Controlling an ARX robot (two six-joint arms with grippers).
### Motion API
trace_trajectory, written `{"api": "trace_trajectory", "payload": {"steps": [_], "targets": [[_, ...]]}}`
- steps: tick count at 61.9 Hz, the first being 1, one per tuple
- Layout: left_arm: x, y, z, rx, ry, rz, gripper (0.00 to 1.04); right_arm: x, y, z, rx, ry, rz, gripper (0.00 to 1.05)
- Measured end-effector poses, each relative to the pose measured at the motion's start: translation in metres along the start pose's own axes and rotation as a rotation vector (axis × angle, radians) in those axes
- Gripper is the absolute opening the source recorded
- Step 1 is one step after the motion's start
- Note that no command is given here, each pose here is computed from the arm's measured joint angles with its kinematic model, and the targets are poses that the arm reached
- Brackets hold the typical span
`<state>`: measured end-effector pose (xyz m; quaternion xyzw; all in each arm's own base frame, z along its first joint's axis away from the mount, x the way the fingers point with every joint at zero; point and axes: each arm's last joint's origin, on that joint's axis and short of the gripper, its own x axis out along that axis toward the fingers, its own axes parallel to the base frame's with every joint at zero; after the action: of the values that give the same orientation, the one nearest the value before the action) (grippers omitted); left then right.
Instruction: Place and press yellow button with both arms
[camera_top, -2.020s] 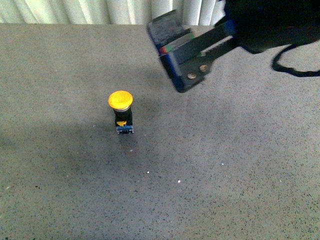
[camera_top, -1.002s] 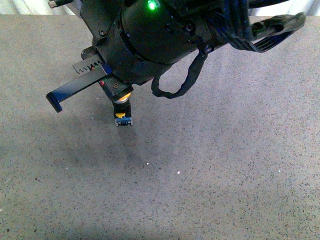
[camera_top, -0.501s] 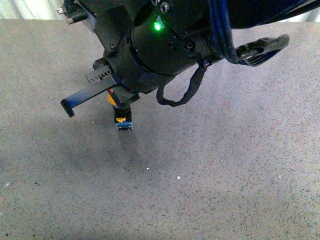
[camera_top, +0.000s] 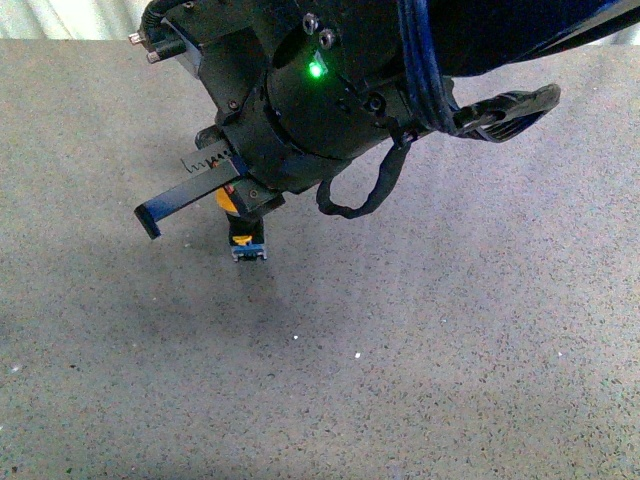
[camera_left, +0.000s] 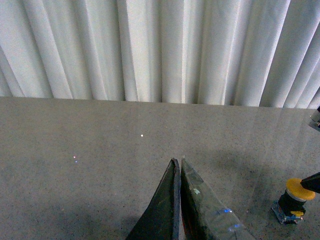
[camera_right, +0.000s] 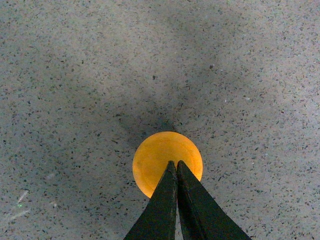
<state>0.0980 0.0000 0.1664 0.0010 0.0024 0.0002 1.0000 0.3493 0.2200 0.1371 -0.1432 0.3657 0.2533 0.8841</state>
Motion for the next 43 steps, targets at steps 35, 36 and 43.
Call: {"api": "trace_trajectory", "payload": {"steps": [35,36,43], "targets": [[0.0000,0.0000,0.0000,0.000,0.000,0.000,0.02,0.0078,-0.0001,-0.0017,0.016,0.040,0.016,0.01],[0.0000,0.0000,0.0000,0.000,0.000,0.000,0.02,0.0078,-0.0003,-0.0017,0.016,0.039,0.016,0.01],[0.0000,0.0000,0.0000,0.000,0.000,0.000,0.02,0.0079,-0.0010,0.0001,0.021,0.018,0.014,0.01]]}}
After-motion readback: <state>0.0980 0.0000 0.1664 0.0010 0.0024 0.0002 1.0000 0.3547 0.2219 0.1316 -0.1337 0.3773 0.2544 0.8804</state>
